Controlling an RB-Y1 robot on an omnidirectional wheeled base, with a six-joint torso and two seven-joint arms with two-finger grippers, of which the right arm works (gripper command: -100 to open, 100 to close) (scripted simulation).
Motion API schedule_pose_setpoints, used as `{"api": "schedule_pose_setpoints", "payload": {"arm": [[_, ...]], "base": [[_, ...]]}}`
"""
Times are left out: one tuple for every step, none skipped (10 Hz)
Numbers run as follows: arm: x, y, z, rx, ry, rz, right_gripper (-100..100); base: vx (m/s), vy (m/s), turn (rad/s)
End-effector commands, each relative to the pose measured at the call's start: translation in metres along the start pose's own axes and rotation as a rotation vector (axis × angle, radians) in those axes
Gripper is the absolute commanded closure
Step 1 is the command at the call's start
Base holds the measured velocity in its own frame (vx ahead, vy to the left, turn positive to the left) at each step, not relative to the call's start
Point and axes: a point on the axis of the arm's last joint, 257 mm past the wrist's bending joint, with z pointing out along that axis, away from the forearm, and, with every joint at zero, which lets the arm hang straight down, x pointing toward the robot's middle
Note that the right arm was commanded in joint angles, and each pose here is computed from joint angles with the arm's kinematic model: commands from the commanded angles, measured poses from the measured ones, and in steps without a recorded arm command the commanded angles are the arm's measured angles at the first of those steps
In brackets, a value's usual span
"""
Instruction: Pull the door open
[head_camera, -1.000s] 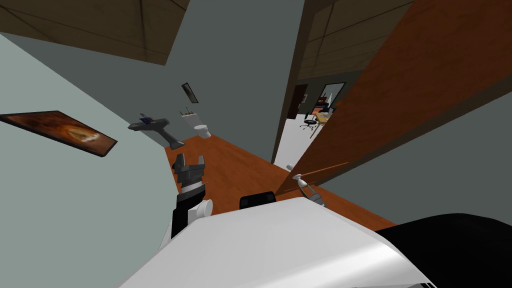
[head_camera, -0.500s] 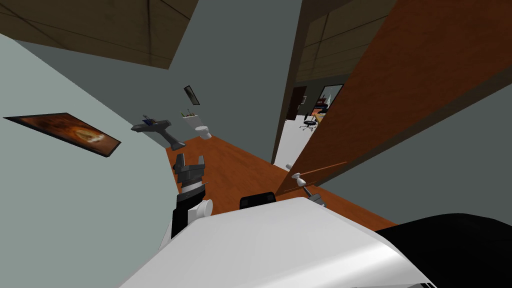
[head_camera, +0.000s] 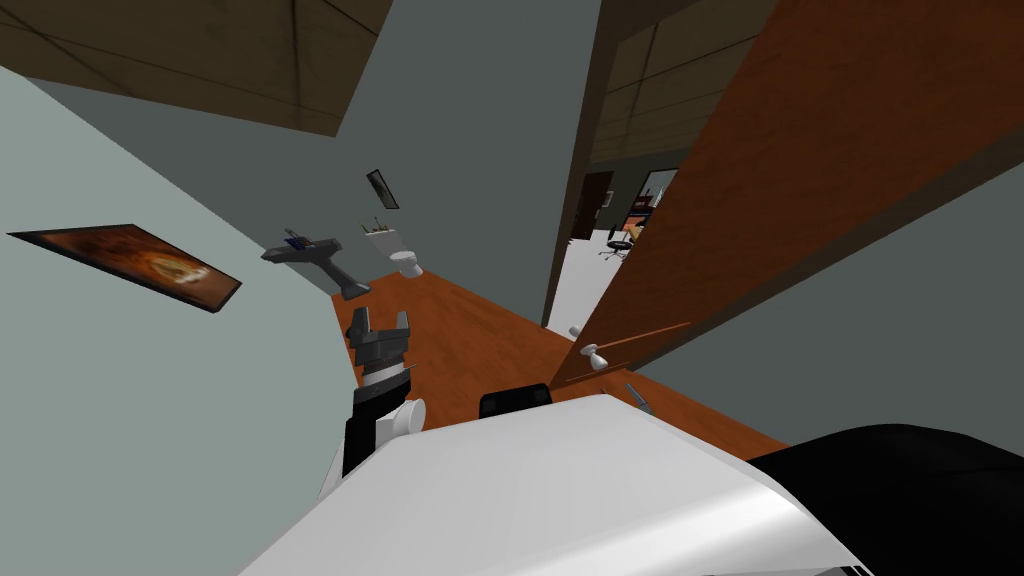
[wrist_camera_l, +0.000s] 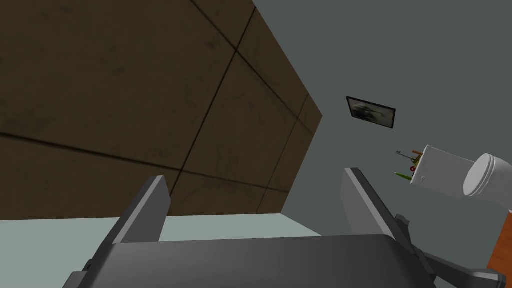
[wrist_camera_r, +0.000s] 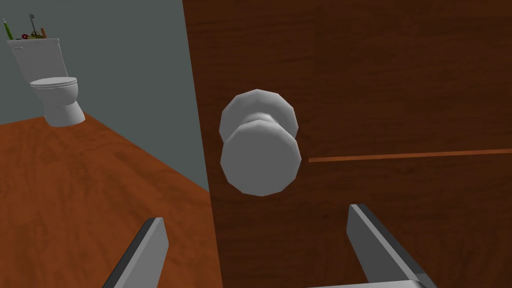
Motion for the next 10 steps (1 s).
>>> {"api": "schedule_pose_setpoints", "payload": {"arm": [[-0.002, -0.003, -0.0053, -0.005, 0.000, 0.000, -100], [-0.002, -0.003, -0.0053, -0.005, 0.000, 0.000, -100], [-0.001, -0.005, -0.0123, -0.012, 0.000, 0.000, -100], [0.000, -0.009, -0.0247, -0.023, 0.003, 0.000, -100], [0.001, -0.010, -0.0298, -0.027, 0.006, -0.001, -100], [0.001, -0.010, -0.0298, -0.027, 0.006, -0.001, -100], [0.003, -0.013, -0.0366, -0.032, 0.011, -0.001, -100], [0.001, -0.011, -0.0327, -0.030, 0.006, -0.001, -100], [-0.003, -0.004, -0.0305, -0.045, -0.011, -0.001, -100], [-0.004, -0.002, -0.0297, -0.050, -0.014, -0.001, -100]], "base": [[-0.026, -0.019, -0.004], [-0.011, -0.009, 0.001], [-0.012, -0.010, 0.001], [-0.039, -0.034, -0.007], [-0.047, -0.040, -0.009], [-0.031, -0.024, -0.003], [-0.039, -0.019, -0.004], [-0.021, -0.009, -0.002], [0.079, 0.091, 0.096], [0.128, 0.116, 0.082]]}}
